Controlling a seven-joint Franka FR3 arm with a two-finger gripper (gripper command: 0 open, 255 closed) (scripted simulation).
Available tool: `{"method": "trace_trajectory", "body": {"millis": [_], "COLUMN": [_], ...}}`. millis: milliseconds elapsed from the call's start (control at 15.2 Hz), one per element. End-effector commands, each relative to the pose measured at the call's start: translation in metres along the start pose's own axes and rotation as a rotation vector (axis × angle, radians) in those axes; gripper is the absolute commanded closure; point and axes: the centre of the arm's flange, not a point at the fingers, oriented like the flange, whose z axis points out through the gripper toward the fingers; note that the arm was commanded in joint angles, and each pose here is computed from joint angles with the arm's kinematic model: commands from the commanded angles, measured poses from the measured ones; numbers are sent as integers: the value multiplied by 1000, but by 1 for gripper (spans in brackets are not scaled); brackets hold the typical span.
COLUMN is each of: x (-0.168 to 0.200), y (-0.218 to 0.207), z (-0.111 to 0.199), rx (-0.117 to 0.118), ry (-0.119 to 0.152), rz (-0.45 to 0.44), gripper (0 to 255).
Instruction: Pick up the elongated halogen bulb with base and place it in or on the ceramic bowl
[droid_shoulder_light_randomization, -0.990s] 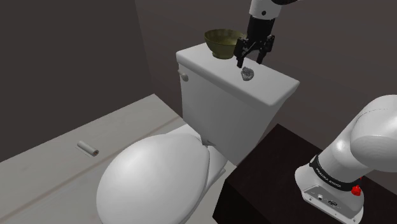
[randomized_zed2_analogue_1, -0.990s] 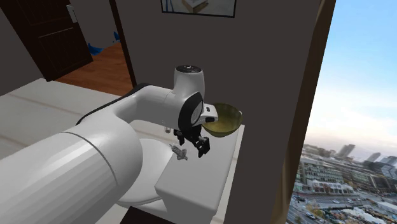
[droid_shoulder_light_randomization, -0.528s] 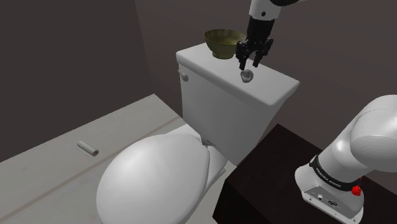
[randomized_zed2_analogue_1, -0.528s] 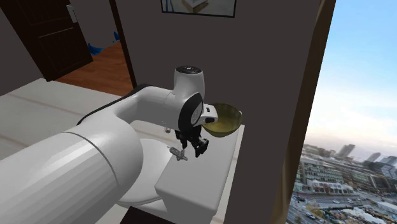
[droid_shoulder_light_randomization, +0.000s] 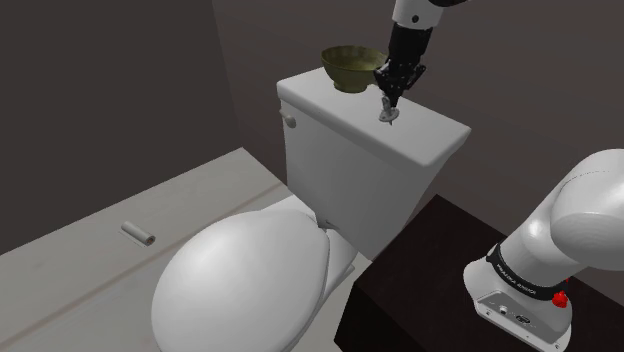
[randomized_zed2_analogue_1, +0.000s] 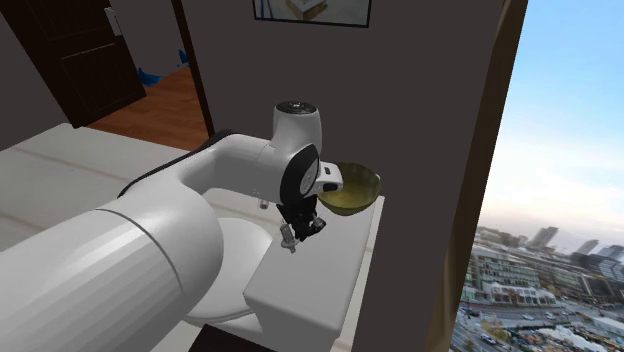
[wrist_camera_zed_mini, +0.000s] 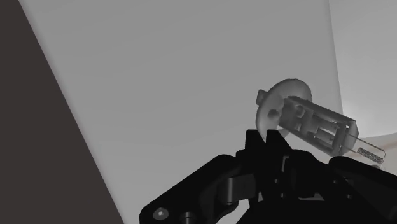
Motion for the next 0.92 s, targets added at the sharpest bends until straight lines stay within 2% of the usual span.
{"method": "trace_trajectory", "body": {"millis": [0, 264, 330, 396, 594, 660, 858], "x": [0, 0, 1, 1, -84, -106, -99], "y": [-1, -1, 0, 0, -52, -68, -65], "z": [5, -16, -12, -12, 1, 12, 26], "rx": [-4, -4, -3, -3, -157, -203, -203], "ry": [-12, -12, -9, -9, 361, 472, 472], "rz": [0, 0, 0, 0, 120, 156, 156], "gripper": [255, 255, 255, 0, 0, 0, 0]}}
